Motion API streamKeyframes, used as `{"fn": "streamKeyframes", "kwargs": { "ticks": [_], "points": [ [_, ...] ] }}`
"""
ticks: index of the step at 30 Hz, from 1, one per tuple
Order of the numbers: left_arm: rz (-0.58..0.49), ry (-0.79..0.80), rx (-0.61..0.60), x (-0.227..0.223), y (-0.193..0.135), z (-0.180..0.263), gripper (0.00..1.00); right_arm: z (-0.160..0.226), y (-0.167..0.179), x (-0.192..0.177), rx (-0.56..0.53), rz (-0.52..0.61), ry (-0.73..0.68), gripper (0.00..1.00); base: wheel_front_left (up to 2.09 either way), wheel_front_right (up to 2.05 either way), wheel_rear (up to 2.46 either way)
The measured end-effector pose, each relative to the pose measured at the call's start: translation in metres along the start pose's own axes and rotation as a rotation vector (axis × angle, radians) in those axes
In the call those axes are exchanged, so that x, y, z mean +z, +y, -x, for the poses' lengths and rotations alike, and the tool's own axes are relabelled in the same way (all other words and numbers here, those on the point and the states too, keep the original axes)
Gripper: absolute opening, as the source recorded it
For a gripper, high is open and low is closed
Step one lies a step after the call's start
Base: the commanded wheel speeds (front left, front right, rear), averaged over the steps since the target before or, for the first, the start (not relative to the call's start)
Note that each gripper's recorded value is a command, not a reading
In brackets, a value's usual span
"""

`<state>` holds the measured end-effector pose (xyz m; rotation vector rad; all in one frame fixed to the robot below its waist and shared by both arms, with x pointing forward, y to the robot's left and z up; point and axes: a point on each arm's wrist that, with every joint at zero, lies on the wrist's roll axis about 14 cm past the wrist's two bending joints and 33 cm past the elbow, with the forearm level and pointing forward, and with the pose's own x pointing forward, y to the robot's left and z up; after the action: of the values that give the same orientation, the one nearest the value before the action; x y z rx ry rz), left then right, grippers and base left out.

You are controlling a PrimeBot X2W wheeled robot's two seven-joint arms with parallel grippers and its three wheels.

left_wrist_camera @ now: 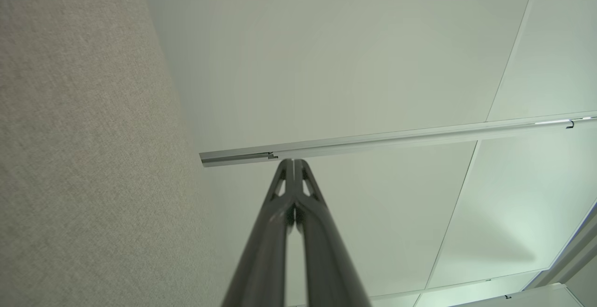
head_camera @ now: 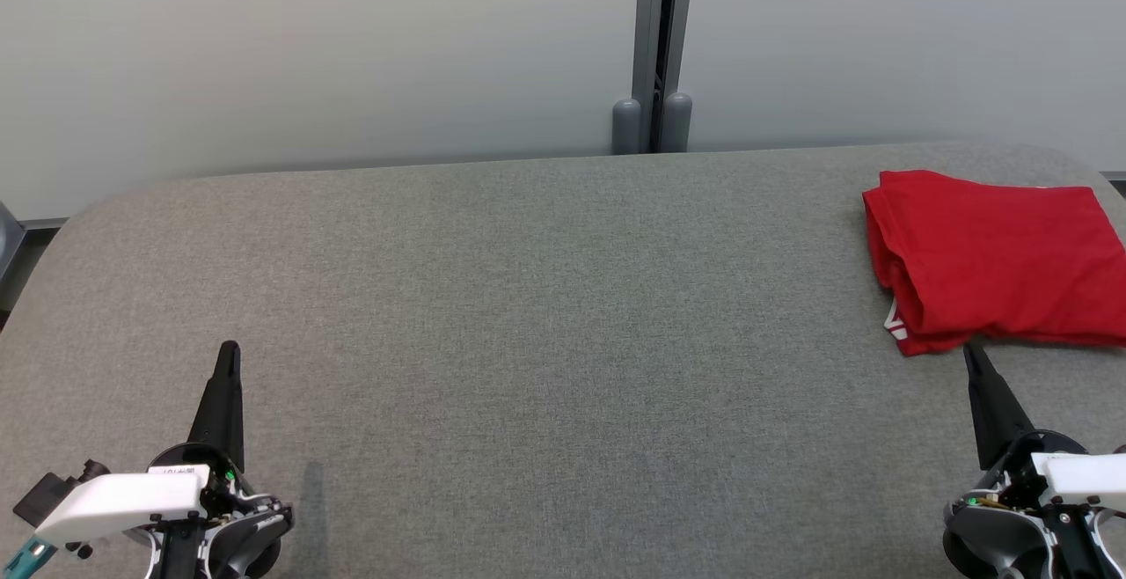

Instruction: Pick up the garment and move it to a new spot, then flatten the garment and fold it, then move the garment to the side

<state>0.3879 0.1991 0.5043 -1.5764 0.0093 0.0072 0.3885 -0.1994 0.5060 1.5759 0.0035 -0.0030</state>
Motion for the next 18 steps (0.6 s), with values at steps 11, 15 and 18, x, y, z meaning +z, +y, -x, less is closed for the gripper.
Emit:
{"fn": "streamKeyframes", "kwargs": {
  "ticks": [11,15,18],
  "points": [
    [0.0,0.0,0.0,0.0,0.0,0.0,0.0,0.0,0.0,0.0,0.0,0.0,0.0,0.0,0.0,0.0,0.0],
    [0.0,0.0,0.0,0.0,0.0,0.0,0.0,0.0,0.0,0.0,0.0,0.0,0.0,0.0,0.0,0.0,0.0],
    [0.0,0.0,0.0,0.0,0.0,0.0,0.0,0.0,0.0,0.0,0.0,0.0,0.0,0.0,0.0,0.0,0.0]
  ]
}}
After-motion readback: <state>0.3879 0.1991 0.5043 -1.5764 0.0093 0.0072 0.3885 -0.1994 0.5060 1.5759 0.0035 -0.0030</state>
